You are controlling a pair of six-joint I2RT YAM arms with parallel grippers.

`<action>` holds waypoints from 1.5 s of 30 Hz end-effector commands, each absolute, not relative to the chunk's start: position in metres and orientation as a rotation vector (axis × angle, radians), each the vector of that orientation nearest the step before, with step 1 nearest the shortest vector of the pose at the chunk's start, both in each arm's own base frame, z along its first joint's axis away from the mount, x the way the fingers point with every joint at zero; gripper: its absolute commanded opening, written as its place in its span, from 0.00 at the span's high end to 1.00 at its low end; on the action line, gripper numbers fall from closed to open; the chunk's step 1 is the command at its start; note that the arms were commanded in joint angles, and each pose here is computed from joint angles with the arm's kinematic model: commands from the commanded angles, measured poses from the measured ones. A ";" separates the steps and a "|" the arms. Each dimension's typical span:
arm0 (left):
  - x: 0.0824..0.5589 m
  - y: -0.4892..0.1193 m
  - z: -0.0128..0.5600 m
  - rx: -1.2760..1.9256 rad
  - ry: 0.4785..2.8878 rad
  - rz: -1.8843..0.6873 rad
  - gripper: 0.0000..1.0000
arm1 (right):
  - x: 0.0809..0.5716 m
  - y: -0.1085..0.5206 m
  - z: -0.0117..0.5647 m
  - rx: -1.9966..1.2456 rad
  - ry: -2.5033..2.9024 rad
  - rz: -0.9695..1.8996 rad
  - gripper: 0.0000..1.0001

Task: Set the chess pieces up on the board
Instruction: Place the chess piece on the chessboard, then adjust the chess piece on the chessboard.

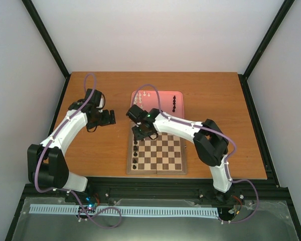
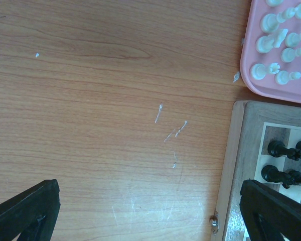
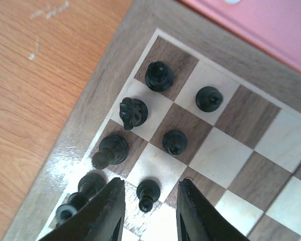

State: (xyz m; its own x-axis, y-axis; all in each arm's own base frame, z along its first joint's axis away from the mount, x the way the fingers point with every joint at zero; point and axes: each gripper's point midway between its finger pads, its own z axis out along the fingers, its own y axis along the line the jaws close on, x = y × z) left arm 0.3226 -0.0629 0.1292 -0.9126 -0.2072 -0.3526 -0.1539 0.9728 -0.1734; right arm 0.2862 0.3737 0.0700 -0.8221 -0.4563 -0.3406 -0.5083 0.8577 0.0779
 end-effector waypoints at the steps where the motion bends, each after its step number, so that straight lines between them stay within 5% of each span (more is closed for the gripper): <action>1: 0.329 -0.063 0.139 -0.241 2.710 -0.209 0.00 | 0.295 0.370 0.119 -0.665 2.623 0.272 0.69; 21: 0.328 -0.064 0.136 -0.244 2.710 -0.213 0.00 | 0.261 0.341 0.095 -0.706 2.752 0.248 0.68; 25: 0.328 -0.063 0.135 -0.244 2.712 -0.210 0.00 | 0.259 0.346 0.085 -0.730 2.782 0.253 0.79; 45: 0.329 -0.062 0.131 -0.248 2.717 -0.194 0.00 | 0.252 0.358 0.059 -0.799 2.837 0.316 0.97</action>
State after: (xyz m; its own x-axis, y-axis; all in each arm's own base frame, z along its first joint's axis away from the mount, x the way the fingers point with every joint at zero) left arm 0.3245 -0.0630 0.1284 -0.9093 -0.2078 -0.3605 -0.1528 0.9726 -0.1752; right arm 0.2483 0.3499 0.0591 -0.8435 -0.4909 -0.2181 -0.5229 0.8434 0.1237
